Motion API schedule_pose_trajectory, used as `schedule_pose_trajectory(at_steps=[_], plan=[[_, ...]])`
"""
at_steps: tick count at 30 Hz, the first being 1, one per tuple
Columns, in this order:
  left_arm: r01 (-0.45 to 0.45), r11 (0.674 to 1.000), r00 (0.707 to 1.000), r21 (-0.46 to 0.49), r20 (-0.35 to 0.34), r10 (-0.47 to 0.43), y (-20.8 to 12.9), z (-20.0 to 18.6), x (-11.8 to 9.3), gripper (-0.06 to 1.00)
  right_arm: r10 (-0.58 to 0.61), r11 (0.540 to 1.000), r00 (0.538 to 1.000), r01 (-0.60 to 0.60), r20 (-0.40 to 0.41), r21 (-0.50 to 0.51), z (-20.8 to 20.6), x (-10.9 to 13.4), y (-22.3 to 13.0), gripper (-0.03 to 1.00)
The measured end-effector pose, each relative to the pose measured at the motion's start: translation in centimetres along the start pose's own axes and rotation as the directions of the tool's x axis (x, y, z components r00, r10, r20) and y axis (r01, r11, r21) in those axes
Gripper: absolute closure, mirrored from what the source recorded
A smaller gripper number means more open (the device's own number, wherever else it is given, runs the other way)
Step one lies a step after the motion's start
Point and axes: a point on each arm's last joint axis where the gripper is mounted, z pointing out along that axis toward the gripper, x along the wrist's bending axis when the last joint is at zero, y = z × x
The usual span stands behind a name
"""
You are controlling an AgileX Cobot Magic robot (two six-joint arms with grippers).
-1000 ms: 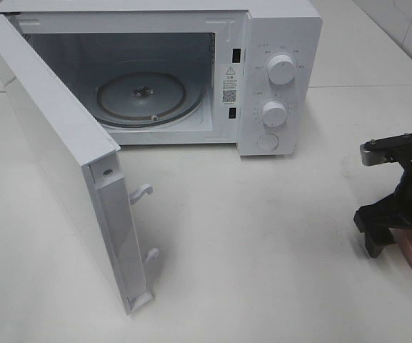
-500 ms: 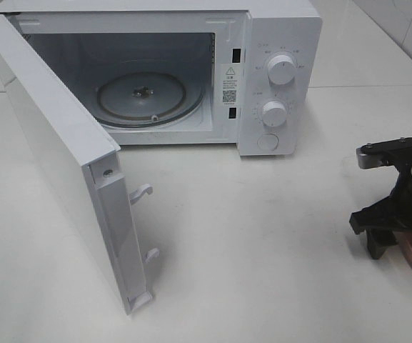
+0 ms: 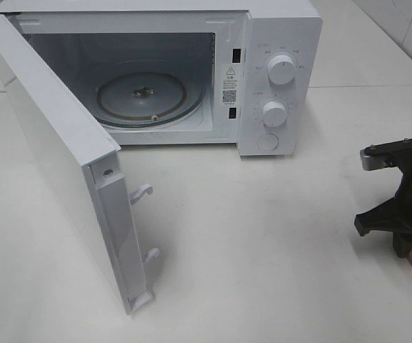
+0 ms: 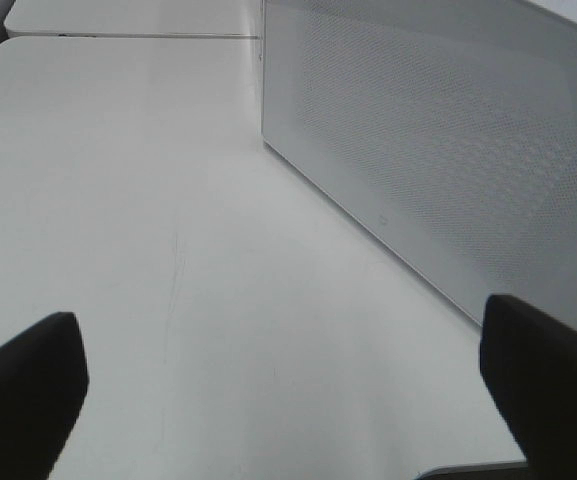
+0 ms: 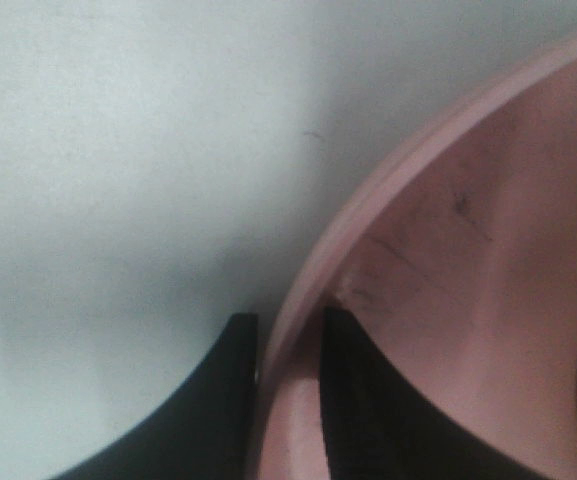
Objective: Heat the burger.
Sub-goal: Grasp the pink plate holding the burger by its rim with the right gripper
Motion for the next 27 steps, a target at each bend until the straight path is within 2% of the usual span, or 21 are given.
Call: schedule_pose_trajectory(at_steps=[11,13,16,21,27], plan=[[0.000,1.000,1.000,0.000,0.000,0.000,0.0,0.0,0.0,-0.05,0.015,1.000,1.000,-0.015,0.004,0.012,0.0,0.0,-0.1,0.77],[0.000,1.000,1.000,0.000,0.000,0.000,0.0,0.0,0.0,-0.05,-0.010,1.000,1.000,0.009,0.024,0.026,-0.1,0.4,-0.3,0.81],[0.000,1.000,1.000,0.000,0.000,0.000,0.0,0.0,0.0,-0.05,-0.010,1.000,0.999,0.009,0.032,0.027,-0.2,0.4,-0.3,0.82],[0.000,1.000,1.000,0.000,0.000,0.000,0.0,0.0,0.0,-0.05,-0.053,0.997,0.994,0.047,0.100,0.057,-0.4,1.3,-0.7,0.88],[0.000,1.000,1.000,0.000,0.000,0.000,0.0,0.0,0.0,-0.05,-0.085,0.996,0.985,0.079,0.151,0.047,-1.2,1.9,-0.9,0.91]])
